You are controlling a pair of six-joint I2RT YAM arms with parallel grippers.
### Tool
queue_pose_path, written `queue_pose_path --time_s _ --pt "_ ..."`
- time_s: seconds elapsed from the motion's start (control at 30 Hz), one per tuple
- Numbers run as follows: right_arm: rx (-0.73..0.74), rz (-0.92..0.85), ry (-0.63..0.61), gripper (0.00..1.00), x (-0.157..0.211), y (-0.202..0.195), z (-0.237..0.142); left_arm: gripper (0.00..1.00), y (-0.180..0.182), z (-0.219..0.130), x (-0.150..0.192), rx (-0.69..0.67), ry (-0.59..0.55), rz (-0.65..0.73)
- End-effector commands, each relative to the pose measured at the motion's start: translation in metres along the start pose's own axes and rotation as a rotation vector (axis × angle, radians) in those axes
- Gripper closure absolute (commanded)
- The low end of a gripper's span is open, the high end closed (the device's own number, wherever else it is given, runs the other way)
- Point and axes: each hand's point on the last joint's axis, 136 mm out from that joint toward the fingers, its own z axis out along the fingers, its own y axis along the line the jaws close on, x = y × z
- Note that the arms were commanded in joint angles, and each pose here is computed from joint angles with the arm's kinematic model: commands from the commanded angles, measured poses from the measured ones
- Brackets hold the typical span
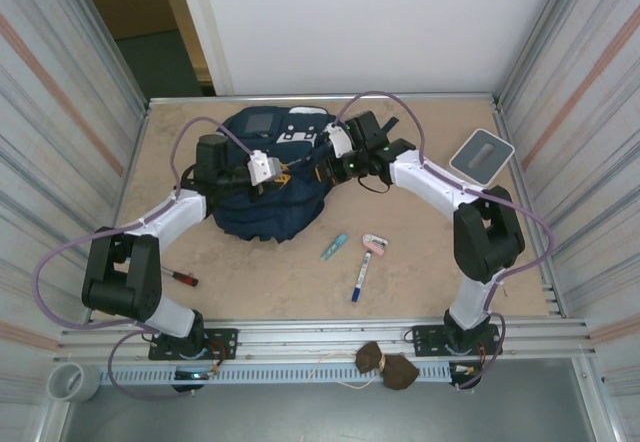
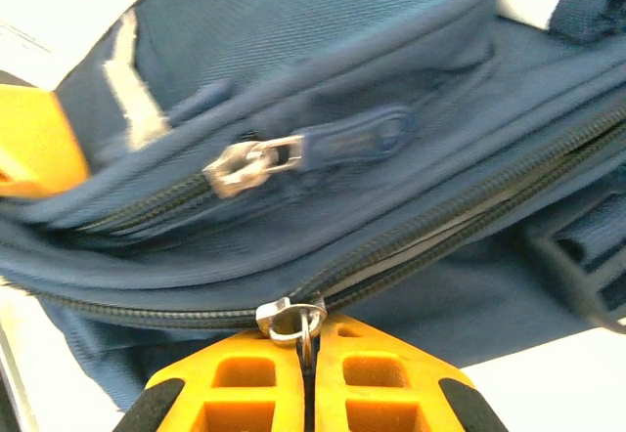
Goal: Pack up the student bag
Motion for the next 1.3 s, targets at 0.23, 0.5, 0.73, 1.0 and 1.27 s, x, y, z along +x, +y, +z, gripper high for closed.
queue_pose_path --time_s 0.23,0.5,0.73,1.0,1.27 --pt "0.316 0.236 0.07 1.0 0.006 -0.119 -0.015 0.94 0.006 -0.03 -0.023 -0.028 -0.092 0.071" --pt "0.439 0.374 0.088 1.0 0.009 -0.155 -0.004 0.94 0.002 -0.028 -0.034 -0.001 -0.16 0.065" --pt "0.106 0.288 -0.033 0.75 -0.02 -0.087 -0.031 0.94 0.004 -0.023 -0.024 -0.006 -0.124 0.045" --pt "0.036 0.584 -0.122 0.41 -0.02 -0.125 -0.037 0.92 0.001 -0.02 -0.022 0.002 -0.109 0.046" --pt "0.006 0.687 -0.089 0.33 -0.037 -0.148 0.03 0.91 -0.003 -0.014 -0.022 0.017 -0.095 0.044"
